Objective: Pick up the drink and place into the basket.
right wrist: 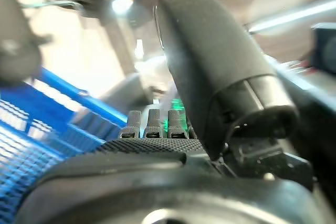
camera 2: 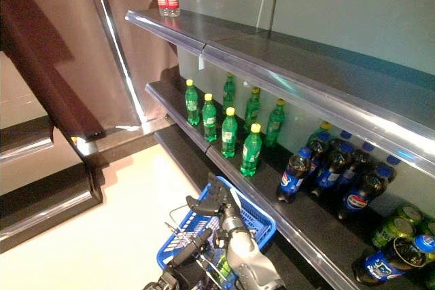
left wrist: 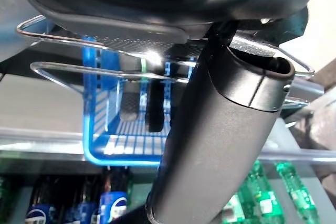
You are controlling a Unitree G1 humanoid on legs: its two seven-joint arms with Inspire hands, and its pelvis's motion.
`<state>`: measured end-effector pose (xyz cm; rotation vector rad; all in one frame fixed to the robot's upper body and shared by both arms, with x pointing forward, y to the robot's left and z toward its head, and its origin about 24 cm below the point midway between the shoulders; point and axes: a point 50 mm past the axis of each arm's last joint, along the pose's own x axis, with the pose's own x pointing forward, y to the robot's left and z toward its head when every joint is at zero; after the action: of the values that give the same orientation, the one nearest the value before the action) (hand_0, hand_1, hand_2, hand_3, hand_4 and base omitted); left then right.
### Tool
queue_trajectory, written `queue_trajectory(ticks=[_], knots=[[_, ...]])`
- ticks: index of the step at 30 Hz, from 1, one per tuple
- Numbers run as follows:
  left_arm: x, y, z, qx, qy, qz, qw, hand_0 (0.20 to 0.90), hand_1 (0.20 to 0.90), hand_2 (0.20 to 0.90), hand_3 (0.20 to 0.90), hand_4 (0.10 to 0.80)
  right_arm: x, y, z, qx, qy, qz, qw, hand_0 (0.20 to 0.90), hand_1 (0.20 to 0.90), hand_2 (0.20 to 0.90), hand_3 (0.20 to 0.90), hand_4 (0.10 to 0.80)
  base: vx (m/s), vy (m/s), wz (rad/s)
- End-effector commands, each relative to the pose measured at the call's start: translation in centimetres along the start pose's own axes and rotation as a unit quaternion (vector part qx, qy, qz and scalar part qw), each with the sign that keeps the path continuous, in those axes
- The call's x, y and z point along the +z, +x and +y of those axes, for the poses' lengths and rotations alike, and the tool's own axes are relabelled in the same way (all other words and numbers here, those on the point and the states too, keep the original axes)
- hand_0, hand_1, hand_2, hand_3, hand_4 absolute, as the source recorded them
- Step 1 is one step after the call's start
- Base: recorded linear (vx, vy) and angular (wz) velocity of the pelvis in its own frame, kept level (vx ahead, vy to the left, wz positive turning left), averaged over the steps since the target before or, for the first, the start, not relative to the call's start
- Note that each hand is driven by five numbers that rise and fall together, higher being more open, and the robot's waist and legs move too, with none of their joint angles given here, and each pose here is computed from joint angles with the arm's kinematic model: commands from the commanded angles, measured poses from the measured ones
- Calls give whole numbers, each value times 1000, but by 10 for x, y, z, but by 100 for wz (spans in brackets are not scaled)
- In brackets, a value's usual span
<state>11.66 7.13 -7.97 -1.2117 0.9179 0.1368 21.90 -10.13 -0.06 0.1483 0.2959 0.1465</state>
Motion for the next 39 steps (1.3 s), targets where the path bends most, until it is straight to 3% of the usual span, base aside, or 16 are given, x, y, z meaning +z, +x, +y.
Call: queue_trajectory(ticks=[1,7,14,39], knots=[[22,-42,-98,-284,-73,-70,953,300,300,300,200,100,52,-5,3,28,-29,-142,989,900,900,900,900,800,-33,-35,-5],[35,-55,-90,-278,-78,-101,952,300,300,300,200,100,81,-35,-10,9,-61,-235,970,900,900,900,900,800,-44,-31,-6],[47,-63,-88,-274,-82,-130,949,300,300,300,200,100,97,-55,-31,-84,-72,-309,945,900,900,900,900,800,-26,-21,-8],[21,-45,-67,-206,-86,-84,971,300,300,300,200,100,58,-27,-24,-166,-74,-247,952,900,900,900,900,800,87,18,2]])
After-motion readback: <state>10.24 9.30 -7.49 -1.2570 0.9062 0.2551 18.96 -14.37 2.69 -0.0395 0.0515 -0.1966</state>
